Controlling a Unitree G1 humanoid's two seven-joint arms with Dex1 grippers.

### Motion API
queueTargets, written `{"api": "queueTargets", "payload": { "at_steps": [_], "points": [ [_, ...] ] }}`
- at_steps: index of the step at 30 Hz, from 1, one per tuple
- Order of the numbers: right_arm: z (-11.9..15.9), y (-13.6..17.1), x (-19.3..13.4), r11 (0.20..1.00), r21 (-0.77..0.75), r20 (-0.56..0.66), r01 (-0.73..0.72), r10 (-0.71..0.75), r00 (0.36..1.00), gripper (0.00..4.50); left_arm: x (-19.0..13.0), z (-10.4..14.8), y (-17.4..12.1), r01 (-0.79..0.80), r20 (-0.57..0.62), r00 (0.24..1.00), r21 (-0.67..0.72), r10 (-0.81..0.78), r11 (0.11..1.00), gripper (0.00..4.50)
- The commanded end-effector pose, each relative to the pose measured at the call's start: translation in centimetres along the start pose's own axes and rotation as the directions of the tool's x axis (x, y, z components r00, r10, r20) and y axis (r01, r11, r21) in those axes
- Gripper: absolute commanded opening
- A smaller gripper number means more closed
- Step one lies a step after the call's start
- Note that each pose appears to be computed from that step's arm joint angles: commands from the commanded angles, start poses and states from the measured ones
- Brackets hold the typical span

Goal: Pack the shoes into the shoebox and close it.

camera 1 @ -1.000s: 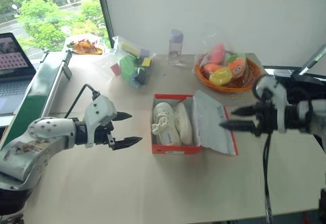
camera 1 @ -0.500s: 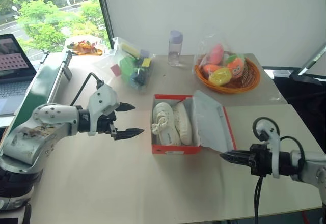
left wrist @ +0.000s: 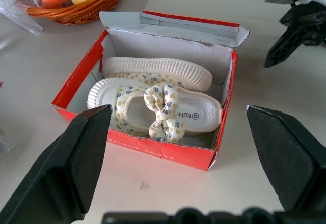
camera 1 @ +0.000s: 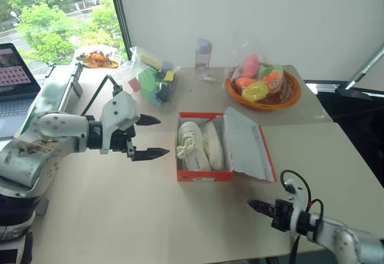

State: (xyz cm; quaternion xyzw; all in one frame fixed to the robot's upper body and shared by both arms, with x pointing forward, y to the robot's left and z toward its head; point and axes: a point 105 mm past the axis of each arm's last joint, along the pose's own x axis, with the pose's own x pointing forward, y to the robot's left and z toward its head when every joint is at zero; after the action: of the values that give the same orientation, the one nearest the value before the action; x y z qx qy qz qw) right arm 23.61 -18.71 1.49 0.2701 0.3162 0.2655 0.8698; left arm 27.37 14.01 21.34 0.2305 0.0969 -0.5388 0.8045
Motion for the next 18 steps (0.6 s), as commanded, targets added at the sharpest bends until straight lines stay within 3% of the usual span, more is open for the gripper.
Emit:
{"api": "queueTargets", "payload": {
  "at_steps": [1, 11, 15, 18],
  "points": [
    [2.2, -0.3, 1.6, 1.000, -0.020, 0.111, -0.006, 0.008, 0.994, 0.06, -0.8, 1.0, 0.4, -0.025, 0.003, 1.000, 0.047, 0.024, 0.999, 4.50],
    [5.7, -2.9, 3.4, 0.998, 0.053, 0.343, 0.021, -0.038, 0.939, 0.06, -1.3, 1.2, 0.3, -0.033, -0.014, 0.999, 0.048, 0.034, 0.998, 4.50],
    [8.5, -2.2, 1.0, 0.991, 0.074, 0.510, -0.111, 0.058, 0.858, 0.06, -1.6, 1.1, 0.2, -0.035, -0.025, 0.999, 0.044, 0.036, 0.998, 4.50],
    [10.8, 1.2, -1.4, 0.955, 0.008, 0.568, -0.296, 0.239, 0.787, 0.06, -1.7, 1.1, 0.2, -0.034, -0.031, 0.999, 0.044, 0.035, 0.998, 4.50]
  ]
}}
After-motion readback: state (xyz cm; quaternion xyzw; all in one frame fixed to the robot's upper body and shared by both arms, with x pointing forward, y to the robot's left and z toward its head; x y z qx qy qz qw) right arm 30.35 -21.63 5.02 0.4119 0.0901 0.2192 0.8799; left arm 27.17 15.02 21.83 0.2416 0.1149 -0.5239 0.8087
